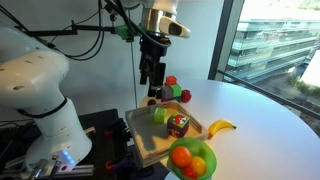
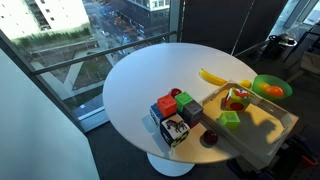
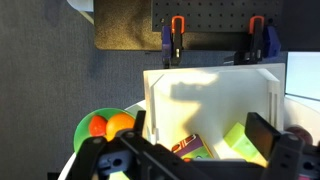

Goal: Put the strawberry in the green bowl

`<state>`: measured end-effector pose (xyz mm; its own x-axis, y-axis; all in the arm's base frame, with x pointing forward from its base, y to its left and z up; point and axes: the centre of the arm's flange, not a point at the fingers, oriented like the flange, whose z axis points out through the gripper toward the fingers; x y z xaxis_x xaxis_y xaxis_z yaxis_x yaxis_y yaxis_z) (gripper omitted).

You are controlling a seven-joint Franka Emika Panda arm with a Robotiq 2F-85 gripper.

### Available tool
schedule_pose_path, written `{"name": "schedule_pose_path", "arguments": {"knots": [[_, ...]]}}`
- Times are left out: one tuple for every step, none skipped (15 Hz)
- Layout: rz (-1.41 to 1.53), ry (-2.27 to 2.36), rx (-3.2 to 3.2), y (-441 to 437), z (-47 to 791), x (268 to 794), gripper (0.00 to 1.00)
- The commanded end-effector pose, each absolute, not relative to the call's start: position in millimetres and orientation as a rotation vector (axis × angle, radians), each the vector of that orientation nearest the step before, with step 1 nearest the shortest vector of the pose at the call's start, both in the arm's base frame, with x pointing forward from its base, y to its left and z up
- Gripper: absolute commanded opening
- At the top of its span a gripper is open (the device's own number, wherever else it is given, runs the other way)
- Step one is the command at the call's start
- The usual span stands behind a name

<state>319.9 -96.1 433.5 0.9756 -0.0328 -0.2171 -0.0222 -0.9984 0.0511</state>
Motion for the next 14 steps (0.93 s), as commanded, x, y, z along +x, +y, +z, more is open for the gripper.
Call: {"name": "schedule_pose_path", "arguments": {"knots": [[-0.316, -0.047, 3.075, -93.6, 455.1, 300.7, 1.0], [-0.288, -0.049, 3.085, -94.3, 458.4, 297.4, 1.0], [-0.261, -0.047, 3.09, -95.1, 462.5, 294.4, 1.0], [-0.224, -0.045, 3.099, -95.7, 465.9, 291.8, 1.0], [-0.196, -0.042, 3.107, -96.3, 469.1, 289.4, 1.0], [-0.168, -0.04, 3.114, -96.9, 472.1, 286.9, 1.0], [-0.147, -0.034, 3.121, -97.7, 474.6, 284.1, 1.0], [-0.124, -0.032, 3.125, -98.4, 477.1, 281.2, 1.0], [-0.108, -0.028, 3.127, -99.0, 478.8, 278.7, 1.0], [-0.094, -0.024, 3.129, -99.3, 480.1, 276.7, 1.0], [-0.082, -0.02, 3.131, -99.6, 481.2, 275.5, 1.0], [-0.077, -0.021, 3.135, -100.5, 481.4, 275.7, 1.0], [-0.075, -0.023, 3.137, -101.3, 480.6, 276.1, 1.0], [-0.081, -0.023, 3.139, -103.0, 477.8, 278.0, 1.0]]}}
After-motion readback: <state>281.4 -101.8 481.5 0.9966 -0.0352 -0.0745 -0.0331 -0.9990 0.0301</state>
